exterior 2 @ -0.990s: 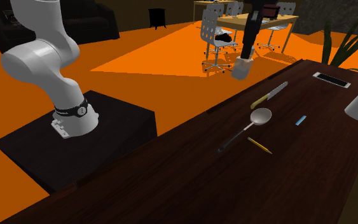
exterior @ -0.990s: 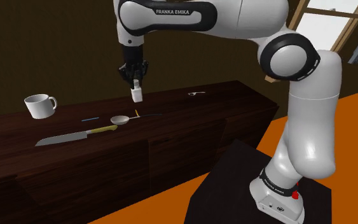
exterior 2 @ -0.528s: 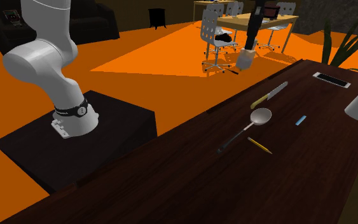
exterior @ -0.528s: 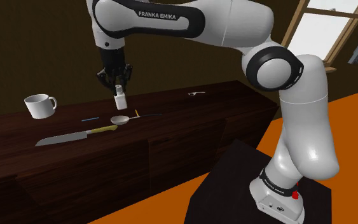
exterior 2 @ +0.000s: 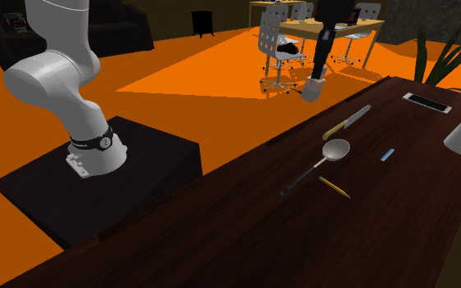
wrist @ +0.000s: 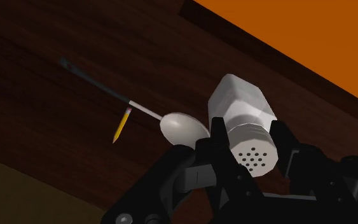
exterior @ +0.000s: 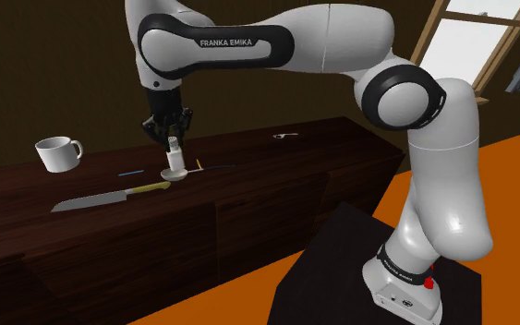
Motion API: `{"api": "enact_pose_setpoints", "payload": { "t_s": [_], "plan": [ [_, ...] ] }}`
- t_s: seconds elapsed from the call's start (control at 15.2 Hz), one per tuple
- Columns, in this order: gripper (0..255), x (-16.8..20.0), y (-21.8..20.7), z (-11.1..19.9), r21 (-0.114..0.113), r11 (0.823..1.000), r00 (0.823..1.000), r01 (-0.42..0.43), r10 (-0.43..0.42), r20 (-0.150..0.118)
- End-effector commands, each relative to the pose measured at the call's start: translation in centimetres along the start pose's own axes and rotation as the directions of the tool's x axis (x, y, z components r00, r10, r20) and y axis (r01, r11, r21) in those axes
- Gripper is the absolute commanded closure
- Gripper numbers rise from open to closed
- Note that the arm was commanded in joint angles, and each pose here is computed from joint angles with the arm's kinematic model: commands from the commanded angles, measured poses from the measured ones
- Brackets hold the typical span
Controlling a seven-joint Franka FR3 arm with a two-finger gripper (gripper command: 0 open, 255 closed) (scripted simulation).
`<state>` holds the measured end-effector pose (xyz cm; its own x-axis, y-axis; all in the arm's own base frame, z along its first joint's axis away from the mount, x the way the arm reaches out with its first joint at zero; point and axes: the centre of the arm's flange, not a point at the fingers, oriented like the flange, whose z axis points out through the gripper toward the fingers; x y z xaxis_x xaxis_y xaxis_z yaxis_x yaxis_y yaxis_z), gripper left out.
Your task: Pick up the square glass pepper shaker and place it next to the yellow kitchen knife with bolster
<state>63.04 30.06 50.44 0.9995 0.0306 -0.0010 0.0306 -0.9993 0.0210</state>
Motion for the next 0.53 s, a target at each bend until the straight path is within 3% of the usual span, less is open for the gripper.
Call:
{"api": "enact_pose_setpoints", "payload": {
  "t_s": [0.0, 0.46],
  "plan": [
    [255, -0.1, -0.1, 1.1, 0.000, 1.000, 1.000, 0.000, 0.000, -0.001],
    [255, -0.1, -0.2, 4.7, 0.000, 1.000, 1.000, 0.000, 0.000, -0.001]
  ]
}}
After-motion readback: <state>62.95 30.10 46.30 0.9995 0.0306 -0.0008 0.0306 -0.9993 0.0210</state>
